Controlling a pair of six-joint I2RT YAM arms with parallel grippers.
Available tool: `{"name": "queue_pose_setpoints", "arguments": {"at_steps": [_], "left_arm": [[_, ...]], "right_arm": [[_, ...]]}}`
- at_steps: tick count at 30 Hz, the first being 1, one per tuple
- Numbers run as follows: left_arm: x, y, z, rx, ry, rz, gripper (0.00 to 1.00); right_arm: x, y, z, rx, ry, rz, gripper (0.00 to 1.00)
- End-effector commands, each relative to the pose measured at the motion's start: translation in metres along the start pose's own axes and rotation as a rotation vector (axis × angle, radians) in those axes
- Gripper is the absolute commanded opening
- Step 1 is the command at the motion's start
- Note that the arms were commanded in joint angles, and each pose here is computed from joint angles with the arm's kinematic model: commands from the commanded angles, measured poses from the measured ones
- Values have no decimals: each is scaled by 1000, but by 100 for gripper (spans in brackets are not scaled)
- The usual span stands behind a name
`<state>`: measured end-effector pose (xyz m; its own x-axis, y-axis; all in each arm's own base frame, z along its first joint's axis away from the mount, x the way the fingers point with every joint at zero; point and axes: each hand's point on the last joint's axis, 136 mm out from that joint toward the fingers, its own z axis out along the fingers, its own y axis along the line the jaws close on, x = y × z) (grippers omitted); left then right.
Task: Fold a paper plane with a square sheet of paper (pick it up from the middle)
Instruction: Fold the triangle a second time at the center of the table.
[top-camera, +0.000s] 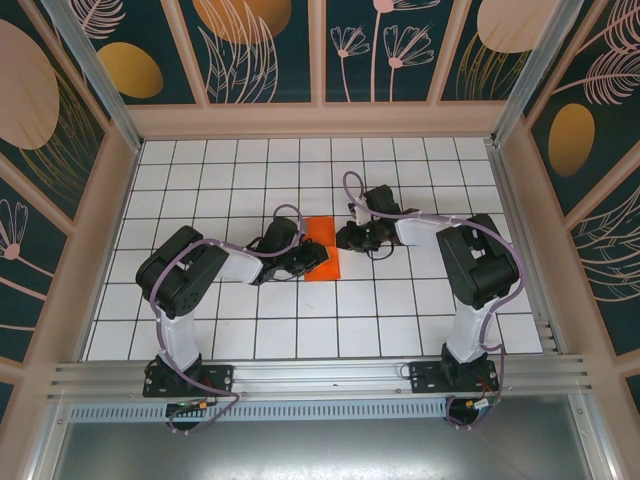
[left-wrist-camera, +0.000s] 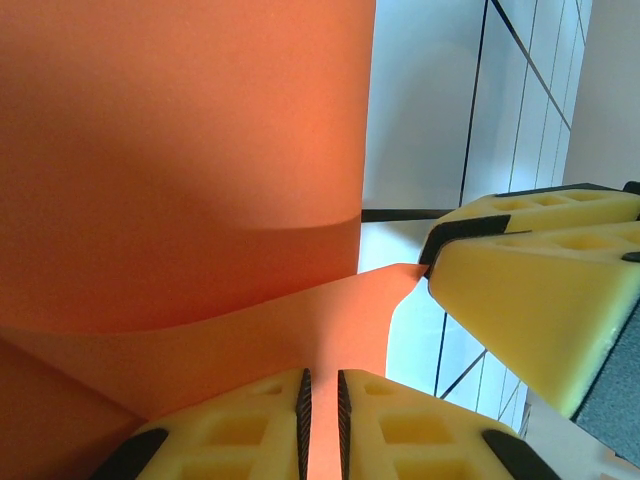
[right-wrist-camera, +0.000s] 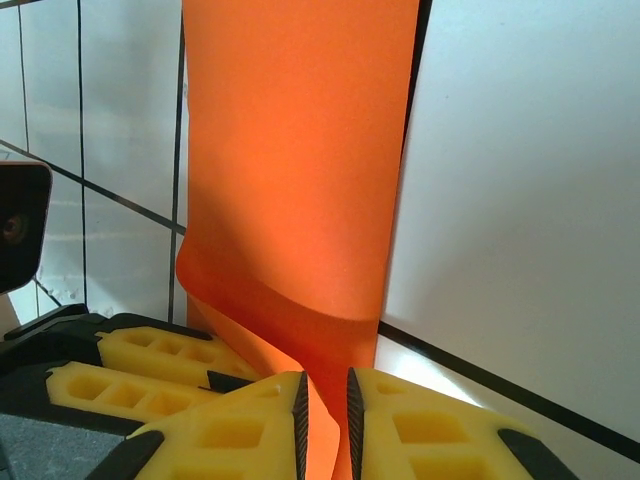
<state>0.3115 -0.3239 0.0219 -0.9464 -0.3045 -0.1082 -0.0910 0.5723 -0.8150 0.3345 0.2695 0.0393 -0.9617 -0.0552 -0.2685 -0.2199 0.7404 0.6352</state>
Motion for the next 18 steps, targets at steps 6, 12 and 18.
{"name": "queue_pose_setpoints", "arguments": {"at_steps": [6,12,18], "left_arm": [[8,22,0,-85,14,-36,19],[3,4,-8,-54,-8,-12,21],[-14,-8,-34,-93,-116,25,27]], "right_arm": [[1,10,10,-65,45,-35,20],[1,14,11,-93,50,-45,8],[1,28,3,-147,35,-72,1]]}}
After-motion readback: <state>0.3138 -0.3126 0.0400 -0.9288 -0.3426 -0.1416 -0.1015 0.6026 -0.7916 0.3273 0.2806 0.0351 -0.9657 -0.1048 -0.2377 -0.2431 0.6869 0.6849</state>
